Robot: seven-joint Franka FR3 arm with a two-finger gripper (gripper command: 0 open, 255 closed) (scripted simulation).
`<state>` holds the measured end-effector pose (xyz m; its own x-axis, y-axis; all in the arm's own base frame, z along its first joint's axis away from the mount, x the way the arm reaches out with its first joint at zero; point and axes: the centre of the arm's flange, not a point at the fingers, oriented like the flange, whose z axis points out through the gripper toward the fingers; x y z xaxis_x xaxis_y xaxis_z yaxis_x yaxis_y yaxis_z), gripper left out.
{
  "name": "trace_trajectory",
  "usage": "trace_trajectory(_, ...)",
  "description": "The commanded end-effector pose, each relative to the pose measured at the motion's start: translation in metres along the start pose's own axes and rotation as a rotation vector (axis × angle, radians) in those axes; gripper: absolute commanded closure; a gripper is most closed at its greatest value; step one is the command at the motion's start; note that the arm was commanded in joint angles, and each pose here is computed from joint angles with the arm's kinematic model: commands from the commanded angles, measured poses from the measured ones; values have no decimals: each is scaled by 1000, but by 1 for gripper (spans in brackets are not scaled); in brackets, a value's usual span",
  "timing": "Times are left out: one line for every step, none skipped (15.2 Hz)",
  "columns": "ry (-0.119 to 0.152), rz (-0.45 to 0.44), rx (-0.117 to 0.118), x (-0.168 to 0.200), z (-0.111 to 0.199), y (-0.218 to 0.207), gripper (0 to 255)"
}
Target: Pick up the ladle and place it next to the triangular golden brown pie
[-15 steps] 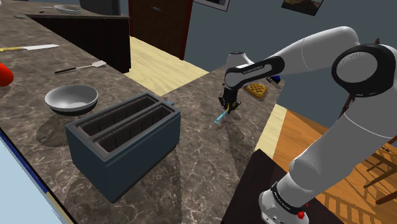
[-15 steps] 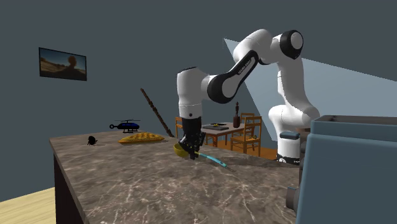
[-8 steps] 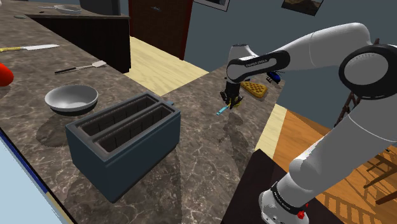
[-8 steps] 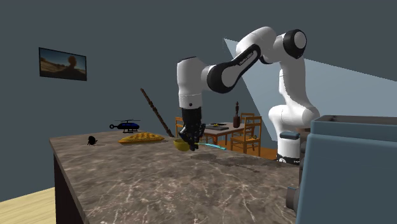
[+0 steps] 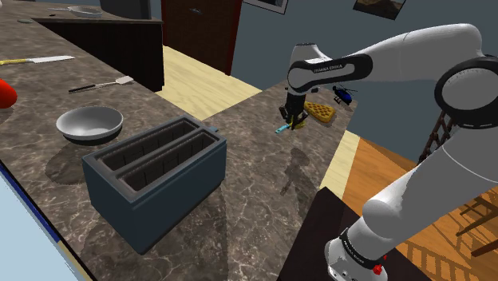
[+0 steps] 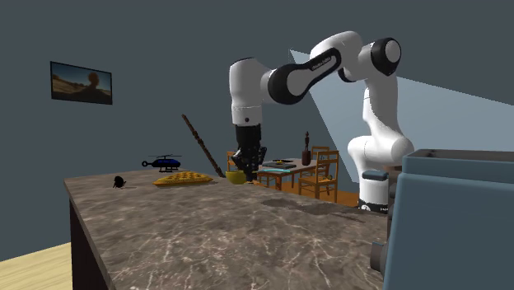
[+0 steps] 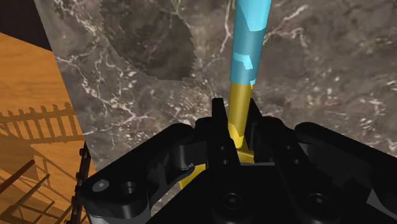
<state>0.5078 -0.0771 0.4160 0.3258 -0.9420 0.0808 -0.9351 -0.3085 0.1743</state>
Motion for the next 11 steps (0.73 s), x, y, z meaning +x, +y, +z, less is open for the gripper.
trace_trajectory(0,0,-1,2,-10,2,255)
trace_trajectory(0,0,-1,2,-15,3,255)
trace_trajectory(0,0,-1,2,-20,4,255)
trace_trajectory(0,0,-1,3,-26,5,255)
trace_trajectory(0,0,-1,3,-31,6,255)
trace_trajectory(0,0,-1,4,-36,7,255)
trace_trajectory(0,0,-1,4,-39,7,255)
trace_trajectory(0,0,-1,17,-39,4,255)
trace_trajectory(0,0,-1,29,-38,0,255)
trace_trajectory(0,0,-1,42,-38,-3,255)
trace_trajectory(0,0,-1,55,-38,-7,255)
